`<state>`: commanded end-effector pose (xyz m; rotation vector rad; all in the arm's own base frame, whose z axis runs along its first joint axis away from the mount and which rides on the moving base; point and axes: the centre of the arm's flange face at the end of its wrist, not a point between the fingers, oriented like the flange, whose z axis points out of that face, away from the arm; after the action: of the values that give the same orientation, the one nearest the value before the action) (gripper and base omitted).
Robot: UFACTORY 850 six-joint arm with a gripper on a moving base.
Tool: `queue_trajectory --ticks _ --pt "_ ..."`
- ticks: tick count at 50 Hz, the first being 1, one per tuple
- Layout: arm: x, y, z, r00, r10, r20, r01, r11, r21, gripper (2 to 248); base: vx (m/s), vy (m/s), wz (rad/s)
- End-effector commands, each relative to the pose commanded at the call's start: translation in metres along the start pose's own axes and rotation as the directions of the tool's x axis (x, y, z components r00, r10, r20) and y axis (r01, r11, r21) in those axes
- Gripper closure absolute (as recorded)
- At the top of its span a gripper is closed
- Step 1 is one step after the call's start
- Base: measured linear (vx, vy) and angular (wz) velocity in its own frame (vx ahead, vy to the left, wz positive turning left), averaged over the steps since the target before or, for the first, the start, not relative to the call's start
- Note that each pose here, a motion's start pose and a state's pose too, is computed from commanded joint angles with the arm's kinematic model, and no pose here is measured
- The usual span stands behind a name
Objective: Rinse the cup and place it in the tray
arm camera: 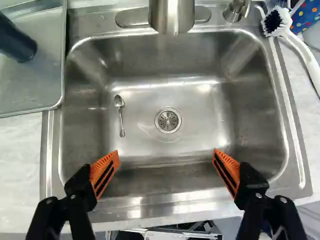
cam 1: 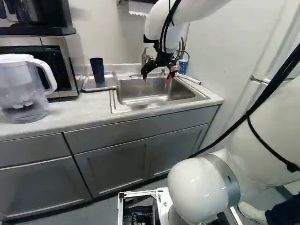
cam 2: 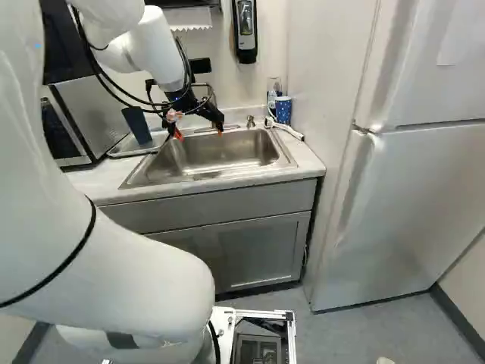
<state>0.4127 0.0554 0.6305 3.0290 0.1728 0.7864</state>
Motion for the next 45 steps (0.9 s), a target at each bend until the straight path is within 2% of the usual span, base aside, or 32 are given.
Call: queue_trajectory --ticks 45 --pt "0.0 0.0 0.0 1.0 0.0 0.0 0.0 1.0 0.0 3 -0.128 -0.003 0.018"
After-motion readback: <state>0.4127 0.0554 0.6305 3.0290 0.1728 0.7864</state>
